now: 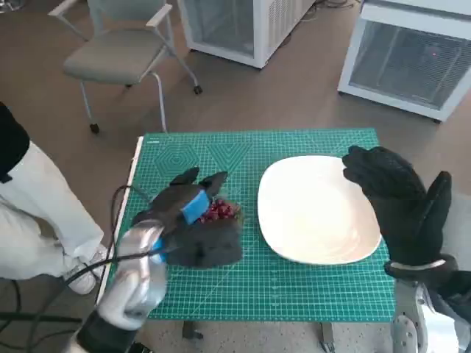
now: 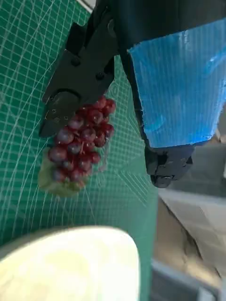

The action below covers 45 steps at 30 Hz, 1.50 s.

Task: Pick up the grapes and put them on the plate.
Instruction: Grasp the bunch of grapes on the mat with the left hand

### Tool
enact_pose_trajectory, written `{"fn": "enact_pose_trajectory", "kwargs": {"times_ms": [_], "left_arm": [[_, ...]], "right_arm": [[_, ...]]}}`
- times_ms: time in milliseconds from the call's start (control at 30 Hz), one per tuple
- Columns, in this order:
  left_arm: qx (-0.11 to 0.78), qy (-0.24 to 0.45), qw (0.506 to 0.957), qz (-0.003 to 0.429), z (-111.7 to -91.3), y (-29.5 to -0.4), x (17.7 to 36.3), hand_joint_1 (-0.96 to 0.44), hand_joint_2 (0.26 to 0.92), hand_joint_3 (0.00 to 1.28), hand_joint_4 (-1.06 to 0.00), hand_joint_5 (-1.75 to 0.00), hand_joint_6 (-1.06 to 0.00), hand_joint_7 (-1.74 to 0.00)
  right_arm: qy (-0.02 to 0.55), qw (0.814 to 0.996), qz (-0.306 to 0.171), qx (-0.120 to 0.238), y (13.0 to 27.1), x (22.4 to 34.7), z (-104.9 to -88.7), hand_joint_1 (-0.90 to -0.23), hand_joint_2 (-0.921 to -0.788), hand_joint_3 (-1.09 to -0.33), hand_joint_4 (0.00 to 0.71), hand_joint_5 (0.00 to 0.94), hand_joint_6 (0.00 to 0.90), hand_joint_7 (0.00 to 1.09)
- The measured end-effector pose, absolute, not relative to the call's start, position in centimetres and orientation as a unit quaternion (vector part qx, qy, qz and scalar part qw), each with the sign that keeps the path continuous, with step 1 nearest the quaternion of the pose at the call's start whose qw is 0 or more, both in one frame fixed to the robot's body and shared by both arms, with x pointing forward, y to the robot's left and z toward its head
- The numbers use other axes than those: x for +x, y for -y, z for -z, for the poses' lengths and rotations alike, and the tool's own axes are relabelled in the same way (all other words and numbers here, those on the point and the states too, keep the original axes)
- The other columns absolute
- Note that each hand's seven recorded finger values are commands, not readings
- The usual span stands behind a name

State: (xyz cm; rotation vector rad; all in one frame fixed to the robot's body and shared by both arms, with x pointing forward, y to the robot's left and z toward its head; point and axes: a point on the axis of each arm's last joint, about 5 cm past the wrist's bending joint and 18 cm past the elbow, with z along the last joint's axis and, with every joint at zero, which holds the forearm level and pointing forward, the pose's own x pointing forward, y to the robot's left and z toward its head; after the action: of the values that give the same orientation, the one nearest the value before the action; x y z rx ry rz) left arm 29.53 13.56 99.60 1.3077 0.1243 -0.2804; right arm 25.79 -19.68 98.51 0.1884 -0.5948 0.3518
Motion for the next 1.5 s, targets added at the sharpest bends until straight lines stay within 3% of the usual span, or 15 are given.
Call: {"fn": "enact_pose_trajectory", "kwargs": {"times_ms": [500,1167,1267,1333,1400,1500], "left_arm": [[0.636,-0.179,0.738,0.134,-96.5,-12.9,33.3,-0.19,0.748,0.01,-0.06,0.00,-0.27,-0.01],[0.641,-0.206,0.727,0.135,-95.4,-12.9,34.4,-0.23,0.791,0.01,-0.18,-0.04,-0.35,-0.03],[0.637,-0.201,0.733,0.132,-95.3,-12.9,34.4,-0.15,0.817,0.01,-0.24,-0.28,-0.38,-0.02],[0.633,-0.194,0.738,0.129,-95.3,-12.9,34.4,-0.04,0.831,0.05,-0.28,-0.69,-0.43,-0.02],[0.633,-0.182,0.742,0.126,-95.2,-12.9,34.4,0.11,0.804,0.21,-0.37,-1.06,-0.50,-0.04],[0.638,-0.154,0.745,0.120,-95.2,-12.9,34.4,0.29,0.712,0.52,-0.49,-1.36,-0.64,-0.08]], "right_arm": [[0.290,0.937,-0.170,0.091,19.8,25.8,-98.5,-0.370,-0.921,-0.647,0.411,0.755,0.213,1.01],[0.290,0.937,-0.170,0.091,19.9,25.8,-98.6,-0.370,-0.921,-0.648,0.411,0.756,0.213,1.01],[0.290,0.938,-0.170,0.091,19.9,25.8,-98.6,-0.370,-0.921,-0.648,0.411,0.757,0.213,1.01],[0.290,0.938,-0.170,0.091,19.9,25.8,-98.5,-0.370,-0.921,-0.648,0.411,0.757,0.212,1.01],[0.289,0.938,-0.170,0.091,19.9,25.8,-98.5,-0.370,-0.921,-0.648,0.410,0.757,0.212,1.01],[0.288,0.938,-0.170,0.091,19.9,25.8,-98.5,-0.370,-0.921,-0.649,0.410,0.758,0.212,1.01]]}}
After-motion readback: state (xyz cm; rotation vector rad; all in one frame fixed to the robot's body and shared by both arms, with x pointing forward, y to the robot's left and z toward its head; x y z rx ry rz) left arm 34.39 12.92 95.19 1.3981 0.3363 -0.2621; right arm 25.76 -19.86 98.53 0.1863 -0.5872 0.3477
